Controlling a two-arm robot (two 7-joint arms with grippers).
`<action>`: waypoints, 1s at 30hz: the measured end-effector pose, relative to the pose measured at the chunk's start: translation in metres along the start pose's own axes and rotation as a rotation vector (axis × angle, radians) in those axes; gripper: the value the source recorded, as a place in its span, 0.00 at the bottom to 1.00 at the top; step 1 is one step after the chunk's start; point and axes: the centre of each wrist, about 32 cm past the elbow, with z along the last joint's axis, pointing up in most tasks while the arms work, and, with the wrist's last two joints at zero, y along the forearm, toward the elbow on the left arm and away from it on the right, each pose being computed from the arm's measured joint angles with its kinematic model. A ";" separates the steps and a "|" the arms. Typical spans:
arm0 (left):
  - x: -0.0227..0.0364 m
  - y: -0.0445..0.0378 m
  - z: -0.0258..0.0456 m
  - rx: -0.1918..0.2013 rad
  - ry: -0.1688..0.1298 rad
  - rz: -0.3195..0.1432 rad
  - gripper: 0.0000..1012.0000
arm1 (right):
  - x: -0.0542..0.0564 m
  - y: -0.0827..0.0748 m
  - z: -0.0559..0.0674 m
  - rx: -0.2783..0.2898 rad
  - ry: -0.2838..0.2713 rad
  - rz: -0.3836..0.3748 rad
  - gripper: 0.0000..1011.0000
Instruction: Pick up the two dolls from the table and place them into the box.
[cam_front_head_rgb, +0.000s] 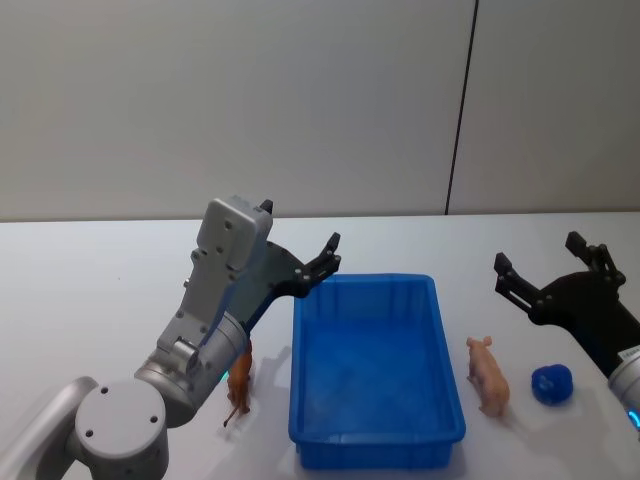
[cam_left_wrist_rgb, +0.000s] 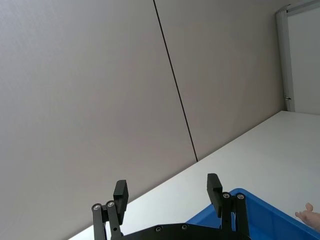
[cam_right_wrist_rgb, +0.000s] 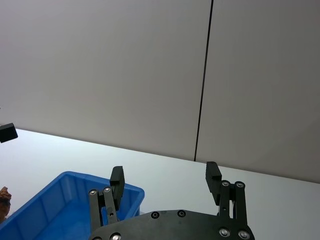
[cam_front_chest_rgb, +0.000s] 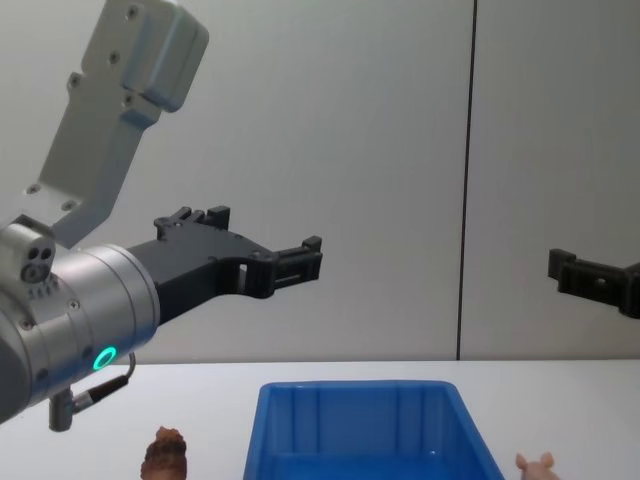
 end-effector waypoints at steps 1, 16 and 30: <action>0.0000 0.0000 0.0000 0.000 0.000 0.000 0.99 | 0.000 0.000 0.000 0.000 0.000 0.000 0.99; 0.0000 0.0000 0.0000 0.000 0.000 0.000 0.99 | 0.001 0.001 0.000 0.001 -0.001 0.005 0.99; 0.0000 0.0000 0.0000 0.000 0.000 0.000 0.99 | 0.026 0.004 -0.003 -0.013 0.003 0.056 0.99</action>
